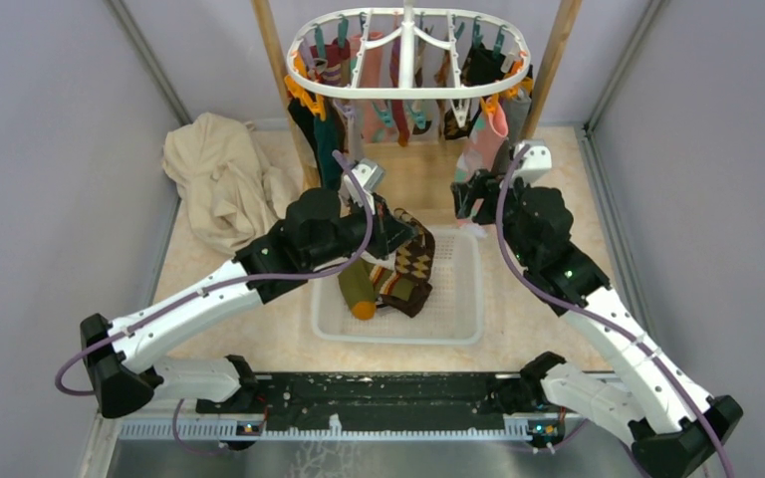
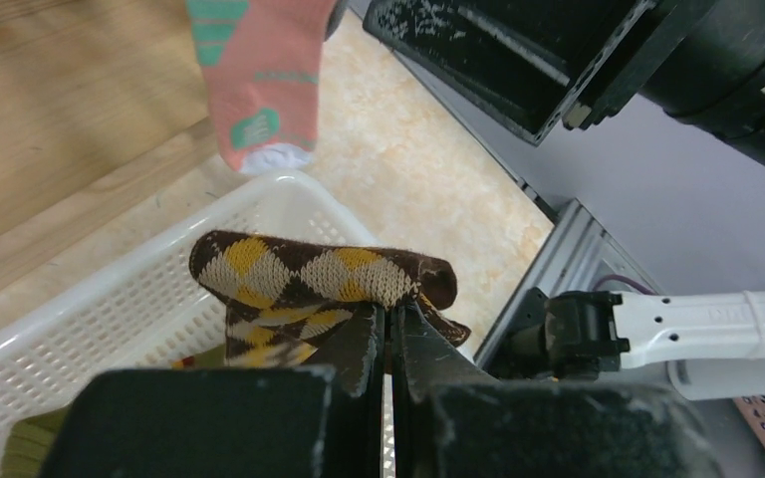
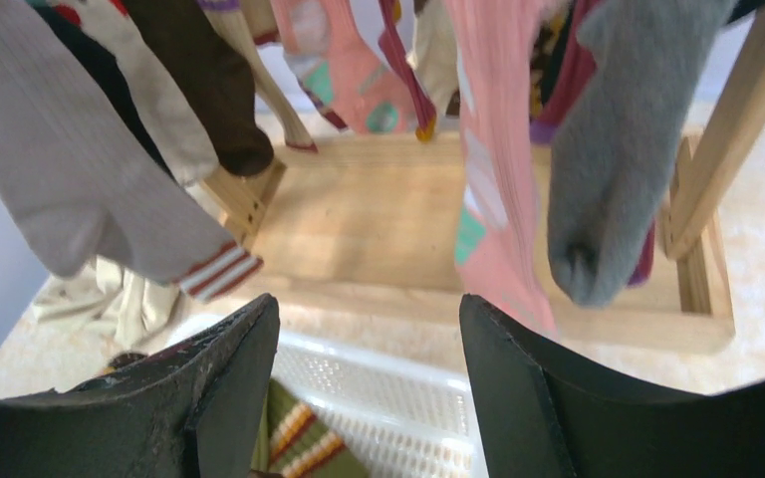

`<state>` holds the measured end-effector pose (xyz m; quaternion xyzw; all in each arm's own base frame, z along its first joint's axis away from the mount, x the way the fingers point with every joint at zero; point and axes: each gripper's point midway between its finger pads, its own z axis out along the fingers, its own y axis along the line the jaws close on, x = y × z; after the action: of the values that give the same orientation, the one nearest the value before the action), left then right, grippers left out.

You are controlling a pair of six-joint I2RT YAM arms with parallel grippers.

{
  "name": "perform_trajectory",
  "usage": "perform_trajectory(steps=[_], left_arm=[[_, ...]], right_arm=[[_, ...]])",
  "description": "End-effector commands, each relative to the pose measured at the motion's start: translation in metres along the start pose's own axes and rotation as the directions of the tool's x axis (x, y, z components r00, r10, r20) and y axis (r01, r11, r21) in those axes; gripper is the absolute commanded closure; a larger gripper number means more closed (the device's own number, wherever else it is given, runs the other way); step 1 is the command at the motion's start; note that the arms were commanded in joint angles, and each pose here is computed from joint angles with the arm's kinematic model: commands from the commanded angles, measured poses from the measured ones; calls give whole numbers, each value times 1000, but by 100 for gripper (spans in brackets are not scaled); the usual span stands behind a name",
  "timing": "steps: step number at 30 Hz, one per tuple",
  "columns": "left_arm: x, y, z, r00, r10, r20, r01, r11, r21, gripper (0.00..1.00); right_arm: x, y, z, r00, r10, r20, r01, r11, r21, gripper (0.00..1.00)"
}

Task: Remove the socks clipped to the hanger
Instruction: Place the sock in the bin.

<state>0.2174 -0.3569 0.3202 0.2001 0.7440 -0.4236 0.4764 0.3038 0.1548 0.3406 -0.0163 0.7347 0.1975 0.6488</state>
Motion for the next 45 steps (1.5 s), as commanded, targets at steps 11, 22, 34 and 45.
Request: perform_trajectory(steps=[11, 22, 34, 45], left_arm=[[31, -7, 25, 998, -60, -35, 63, 992, 110, 100], [145, 49, 72, 960, -132, -248, 129, 991, -31, 73], [213, 51, 45, 885, -217, -412, 216, 975, -49, 1], [157, 21, 0, 962, -114, -248, 112, 993, -22, 1]], right_arm=[[17, -9, -45, 996, 81, -29, -81, 997, -11, 32], [28, -9, -55, 993, 98, -59, -100, 995, -27, 33], [58, -10, -60, 986, 116, -120, -121, 992, -43, 33], [103, -5, -56, 967, 130, -219, -152, 985, -85, 33]])
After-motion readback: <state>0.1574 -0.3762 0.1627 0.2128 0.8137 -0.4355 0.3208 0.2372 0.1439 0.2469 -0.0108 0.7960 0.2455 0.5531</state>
